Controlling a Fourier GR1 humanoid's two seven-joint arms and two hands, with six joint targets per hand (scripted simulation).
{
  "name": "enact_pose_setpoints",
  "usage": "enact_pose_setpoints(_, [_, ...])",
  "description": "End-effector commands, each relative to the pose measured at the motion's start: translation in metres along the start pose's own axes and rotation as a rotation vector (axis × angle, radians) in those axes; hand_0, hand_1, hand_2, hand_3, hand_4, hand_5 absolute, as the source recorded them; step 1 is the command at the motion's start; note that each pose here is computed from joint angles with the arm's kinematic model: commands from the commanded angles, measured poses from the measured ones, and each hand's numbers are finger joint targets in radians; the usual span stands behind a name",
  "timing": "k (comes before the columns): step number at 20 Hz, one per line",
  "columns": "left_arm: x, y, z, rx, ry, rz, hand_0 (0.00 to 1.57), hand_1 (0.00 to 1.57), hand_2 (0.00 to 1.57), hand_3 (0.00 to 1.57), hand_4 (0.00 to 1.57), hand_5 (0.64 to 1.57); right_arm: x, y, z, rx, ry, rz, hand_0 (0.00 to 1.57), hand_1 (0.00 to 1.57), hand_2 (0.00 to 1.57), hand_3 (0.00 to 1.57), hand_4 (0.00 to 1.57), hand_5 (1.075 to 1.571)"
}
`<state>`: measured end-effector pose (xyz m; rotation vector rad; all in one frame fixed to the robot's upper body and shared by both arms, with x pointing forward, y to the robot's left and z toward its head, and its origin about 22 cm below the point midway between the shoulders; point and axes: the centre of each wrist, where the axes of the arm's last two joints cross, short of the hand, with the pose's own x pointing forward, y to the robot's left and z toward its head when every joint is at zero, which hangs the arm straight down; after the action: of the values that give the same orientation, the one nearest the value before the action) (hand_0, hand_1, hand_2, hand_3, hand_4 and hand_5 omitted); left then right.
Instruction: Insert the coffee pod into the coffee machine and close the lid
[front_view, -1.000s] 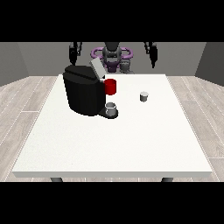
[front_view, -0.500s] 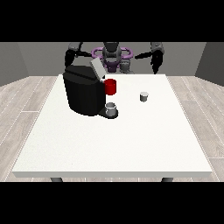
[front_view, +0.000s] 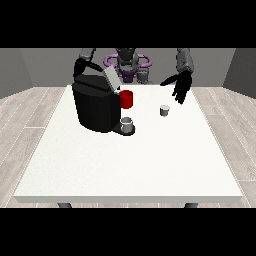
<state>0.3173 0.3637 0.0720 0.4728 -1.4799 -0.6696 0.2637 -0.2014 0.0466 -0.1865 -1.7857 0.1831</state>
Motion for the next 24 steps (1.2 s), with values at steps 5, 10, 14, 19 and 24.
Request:
enact_pose_setpoints(5, [-0.003,0.000,-0.032,-0.037,0.026,-0.118,0.00,0.00,0.00,0.00,0.00,1.571,0.022,0.030,-0.011,-0.010,-0.015,-0.027,0.00,0.00,0.00,0.00,0.00,1.571])
enact_pose_setpoints(10, [-0.013,-0.020,-0.037,-0.031,0.046,-0.178,0.00,0.00,0.42,0.00,0.00,1.571,-0.014,0.013,-0.006,-0.007,0.085,-0.001,0.00,0.00,0.00,0.00,0.00,1.571])
enact_pose_setpoints(14, [0.004,-0.029,-0.057,0.004,0.017,-0.219,0.95,0.95,0.97,0.66,0.00,1.571,-0.004,0.021,-0.024,0.003,0.092,-0.055,0.00,0.00,0.00,0.00,0.00,1.571])
enact_pose_setpoints(19, [0.002,-0.002,-0.060,0.086,-0.073,-0.371,1.07,1.07,1.13,0.93,0.46,1.571,-0.008,0.025,-0.020,0.020,0.018,-0.023,0.00,0.00,0.00,0.00,0.00,1.571])
enact_pose_setpoints(24, [0.005,-0.028,-0.067,-0.056,-0.045,-0.502,0.76,0.76,0.95,0.81,0.34,1.571,-0.003,0.017,-0.046,-0.002,0.059,-0.017,0.00,0.00,0.00,0.00,0.00,1.571])
